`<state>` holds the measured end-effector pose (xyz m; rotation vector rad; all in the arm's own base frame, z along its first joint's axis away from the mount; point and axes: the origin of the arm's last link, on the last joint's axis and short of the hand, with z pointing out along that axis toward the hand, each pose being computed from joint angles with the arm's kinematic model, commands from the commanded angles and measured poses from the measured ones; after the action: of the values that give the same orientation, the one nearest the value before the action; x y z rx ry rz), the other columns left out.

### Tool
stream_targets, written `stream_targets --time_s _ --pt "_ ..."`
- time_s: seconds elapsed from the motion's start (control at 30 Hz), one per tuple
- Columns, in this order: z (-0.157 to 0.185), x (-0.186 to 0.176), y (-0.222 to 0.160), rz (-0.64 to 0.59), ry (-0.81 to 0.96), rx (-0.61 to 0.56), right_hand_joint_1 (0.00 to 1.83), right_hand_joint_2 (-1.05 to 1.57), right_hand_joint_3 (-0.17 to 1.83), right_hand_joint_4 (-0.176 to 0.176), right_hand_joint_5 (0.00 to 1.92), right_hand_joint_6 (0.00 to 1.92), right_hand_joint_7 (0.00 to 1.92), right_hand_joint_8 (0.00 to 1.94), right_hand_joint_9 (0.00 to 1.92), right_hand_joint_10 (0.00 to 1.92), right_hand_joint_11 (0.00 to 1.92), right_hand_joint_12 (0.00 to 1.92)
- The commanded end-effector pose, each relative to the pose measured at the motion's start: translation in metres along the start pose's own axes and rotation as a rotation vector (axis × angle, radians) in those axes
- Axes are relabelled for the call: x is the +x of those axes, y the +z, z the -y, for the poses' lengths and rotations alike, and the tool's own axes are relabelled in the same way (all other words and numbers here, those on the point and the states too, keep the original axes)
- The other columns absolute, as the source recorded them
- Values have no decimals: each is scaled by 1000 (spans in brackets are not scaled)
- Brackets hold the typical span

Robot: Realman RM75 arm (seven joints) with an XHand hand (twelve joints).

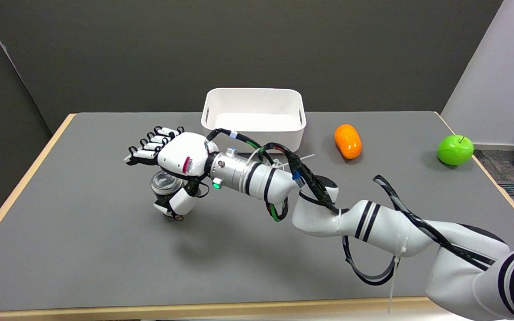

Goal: Pick up the black can.

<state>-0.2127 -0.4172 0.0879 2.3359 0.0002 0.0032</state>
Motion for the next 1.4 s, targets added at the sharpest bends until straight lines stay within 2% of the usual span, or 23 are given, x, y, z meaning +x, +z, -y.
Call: stream_targets --time_s 0.03,0.23,0.53,0.67,0.73,0.87,0.93,0.97,1.0,1.03,1.13,1.23,1.3,1.4 --pt "-3 -17 -10 60 12 -52 593 570 925 70 194 396 268 296 154 600 -1 1139" --pt "-13 -27 -9 93 7 -78 586 569 925 69 190 391 264 294 150 597 -1 1139" --pt "-12 -29 -8 97 3 -75 701 584 960 66 194 410 321 348 223 679 85 1212" --pt "-12 -29 -8 97 2 -74 781 611 964 69 231 467 398 443 307 770 139 1268" --pt "-12 -28 -8 94 2 -73 862 661 941 88 321 630 523 622 438 935 244 1358" --pt "-11 -26 -7 86 -16 -63 870 726 888 146 455 1028 673 935 574 1117 357 1453" --pt "-10 -26 -7 87 -43 -59 871 732 882 157 481 1100 700 993 599 1147 369 1461" --pt "-10 -26 -7 90 -56 -58 947 860 689 99 506 1242 736 1100 612 1167 369 1474" --pt "-10 -26 -7 91 -61 -60 1081 1082 353 -7 541 1471 790 1269 627 1194 368 1495" --pt "-10 -27 -7 92 -69 -59 1145 1183 198 -58 560 1574 819 1346 638 1208 367 1502" --pt "-10 -27 -8 94 -77 -61 1160 1141 253 -69 586 1552 852 1318 664 1223 378 1490" --pt "-13 -24 -7 85 -79 -65 1155 1141 260 -65 583 1565 846 1322 696 1178 439 1411" --pt "-17 -18 -7 68 -81 -79 1162 1108 305 -66 604 1559 868 1289 675 1240 394 1501" --pt "-26 -1 -7 25 -117 -103 1162 1109 302 -66 605 1564 869 1288 683 1232 407 1489"
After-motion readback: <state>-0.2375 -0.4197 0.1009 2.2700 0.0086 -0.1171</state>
